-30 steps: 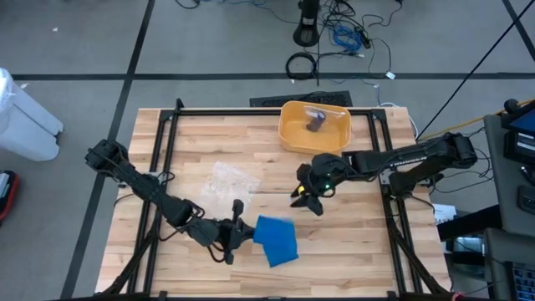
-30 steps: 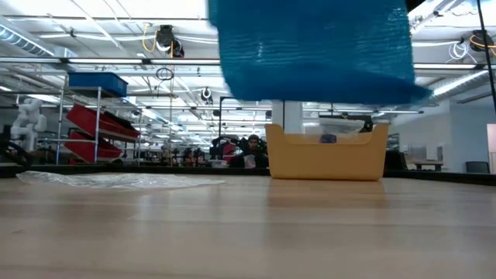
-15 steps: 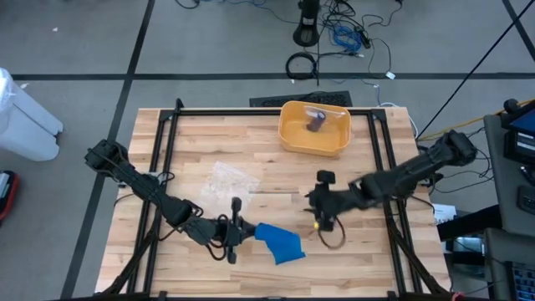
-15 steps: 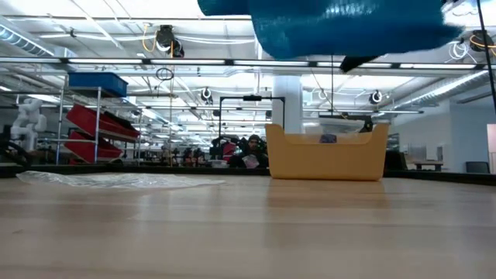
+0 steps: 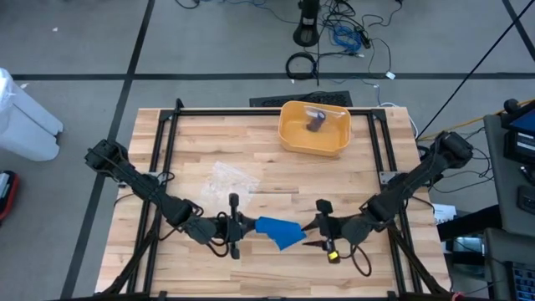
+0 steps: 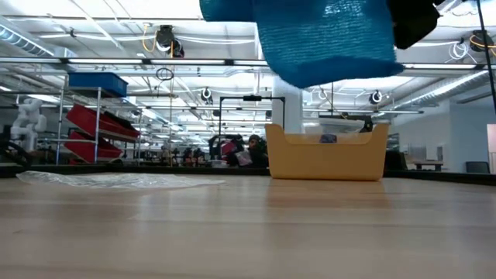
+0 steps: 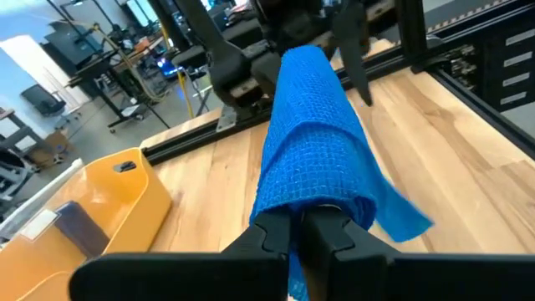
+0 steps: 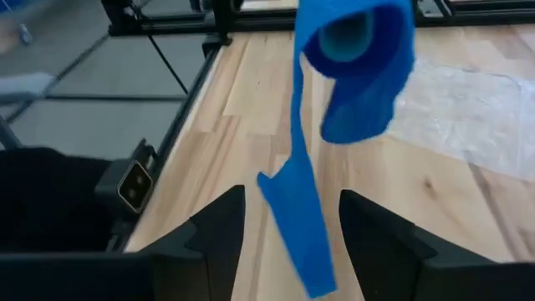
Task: Roll bandage
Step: Roll the blue bandage
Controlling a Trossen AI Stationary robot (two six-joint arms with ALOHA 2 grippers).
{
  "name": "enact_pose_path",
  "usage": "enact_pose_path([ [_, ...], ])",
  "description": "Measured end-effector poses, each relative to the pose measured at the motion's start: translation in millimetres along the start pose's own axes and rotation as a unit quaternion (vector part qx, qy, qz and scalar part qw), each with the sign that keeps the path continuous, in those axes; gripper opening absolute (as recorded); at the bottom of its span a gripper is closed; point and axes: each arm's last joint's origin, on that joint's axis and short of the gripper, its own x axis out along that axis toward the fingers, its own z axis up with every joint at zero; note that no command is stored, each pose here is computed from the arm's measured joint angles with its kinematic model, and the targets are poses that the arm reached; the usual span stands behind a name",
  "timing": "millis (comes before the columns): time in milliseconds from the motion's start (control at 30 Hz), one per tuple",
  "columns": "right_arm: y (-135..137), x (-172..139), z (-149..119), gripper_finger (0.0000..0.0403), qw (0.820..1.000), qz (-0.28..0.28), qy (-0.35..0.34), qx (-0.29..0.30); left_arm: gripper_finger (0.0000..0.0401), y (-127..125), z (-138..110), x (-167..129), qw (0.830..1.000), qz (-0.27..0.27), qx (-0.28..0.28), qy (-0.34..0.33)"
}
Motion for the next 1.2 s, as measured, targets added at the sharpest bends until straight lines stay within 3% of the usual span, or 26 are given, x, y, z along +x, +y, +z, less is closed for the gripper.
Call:
enact_pose_path([
  [233, 5, 22, -10, 0.0170, 1.000, 0.007, -0.023, 0.003, 0.0007, 5, -1, 3, 1.000, 0.009, -0.001, 0.004],
  [300, 5, 26, -14, 0.0137, 1.000, 0.003, -0.015, 0.000, 0.0007, 5, -2, 3, 1.000, 0.009, 0.000, 0.006],
  [433, 4, 28, -15, 0.0024, 1.000, 0.000, -0.012, -0.018, 0.0007, 4, -2, 3, 1.000, 0.008, 0.001, 0.007],
  [467, 4, 28, -15, 0.0014, 1.000, 0.001, -0.014, -0.024, 0.0007, 4, -2, 3, 1.000, 0.008, 0.001, 0.007],
  [633, 9, 25, -6, 0.0001, 0.998, 0.044, -0.046, -0.018, 0.0007, 6, -6, 5, 1.000, 0.011, 0.011, 0.024],
  [833, 14, 8, 23, 0.0000, 0.985, 0.083, -0.139, -0.051, 0.0007, 11, -16, 8, 0.997, 0.013, 0.037, 0.067],
  [1067, -11, -27, 61, 0.0000, 0.968, -0.076, -0.227, -0.070, 0.0007, 14, -20, 13, 0.995, -0.052, 0.049, 0.066],
  [1200, -29, -38, 71, 0.0000, 0.964, -0.126, -0.229, -0.051, 0.0007, 15, -20, 14, 0.995, -0.070, 0.050, 0.059],
])
